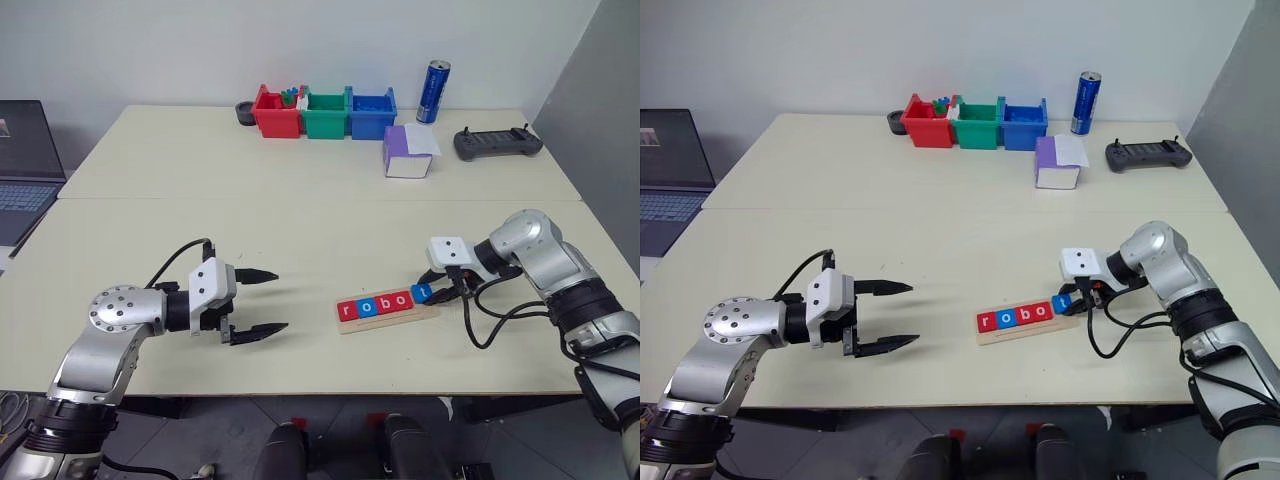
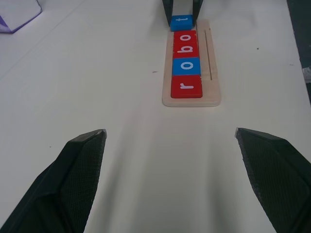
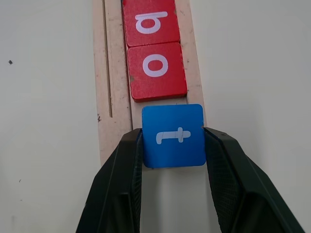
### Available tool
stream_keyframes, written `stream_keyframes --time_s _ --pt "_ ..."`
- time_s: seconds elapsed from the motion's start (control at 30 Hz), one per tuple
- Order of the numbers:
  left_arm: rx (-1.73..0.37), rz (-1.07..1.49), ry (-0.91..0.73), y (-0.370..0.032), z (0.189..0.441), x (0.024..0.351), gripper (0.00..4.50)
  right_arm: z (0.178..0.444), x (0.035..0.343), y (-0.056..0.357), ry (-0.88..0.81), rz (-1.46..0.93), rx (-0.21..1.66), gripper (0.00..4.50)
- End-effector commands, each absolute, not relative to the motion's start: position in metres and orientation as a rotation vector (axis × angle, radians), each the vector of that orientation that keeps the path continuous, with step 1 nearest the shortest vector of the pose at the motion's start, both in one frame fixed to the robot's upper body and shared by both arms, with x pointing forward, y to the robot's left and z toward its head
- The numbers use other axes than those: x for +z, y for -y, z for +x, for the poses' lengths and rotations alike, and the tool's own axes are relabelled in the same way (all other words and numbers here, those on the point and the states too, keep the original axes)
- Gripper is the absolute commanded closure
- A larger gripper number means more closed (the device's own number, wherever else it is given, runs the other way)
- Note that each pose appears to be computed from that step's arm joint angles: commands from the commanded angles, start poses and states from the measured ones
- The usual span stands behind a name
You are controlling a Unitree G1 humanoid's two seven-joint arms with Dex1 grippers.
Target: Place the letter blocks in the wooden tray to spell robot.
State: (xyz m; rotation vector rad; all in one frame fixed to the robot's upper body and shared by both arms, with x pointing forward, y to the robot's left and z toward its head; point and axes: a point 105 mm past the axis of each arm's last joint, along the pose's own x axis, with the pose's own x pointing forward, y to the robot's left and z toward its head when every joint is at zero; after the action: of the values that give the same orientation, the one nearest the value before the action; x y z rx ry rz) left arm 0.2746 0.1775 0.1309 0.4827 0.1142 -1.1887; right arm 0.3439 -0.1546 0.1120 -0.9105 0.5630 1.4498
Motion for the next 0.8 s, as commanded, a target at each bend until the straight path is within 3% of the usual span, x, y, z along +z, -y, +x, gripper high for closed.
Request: stream_keyframes --time_s 0.03,0.8 --pt "-1.158 0.505 -0.078 -0.1845 0.2766 0.1410 0.00 0.3440 0.1225 0.1528 -0.531 -0.937 1.470 3.04" --pt "-1.147 0.505 -0.070 -0.1861 0.2757 0.1397 0.00 0.3350 0.1244 0.1491 -0.552 -0.894 1.521 3.04"
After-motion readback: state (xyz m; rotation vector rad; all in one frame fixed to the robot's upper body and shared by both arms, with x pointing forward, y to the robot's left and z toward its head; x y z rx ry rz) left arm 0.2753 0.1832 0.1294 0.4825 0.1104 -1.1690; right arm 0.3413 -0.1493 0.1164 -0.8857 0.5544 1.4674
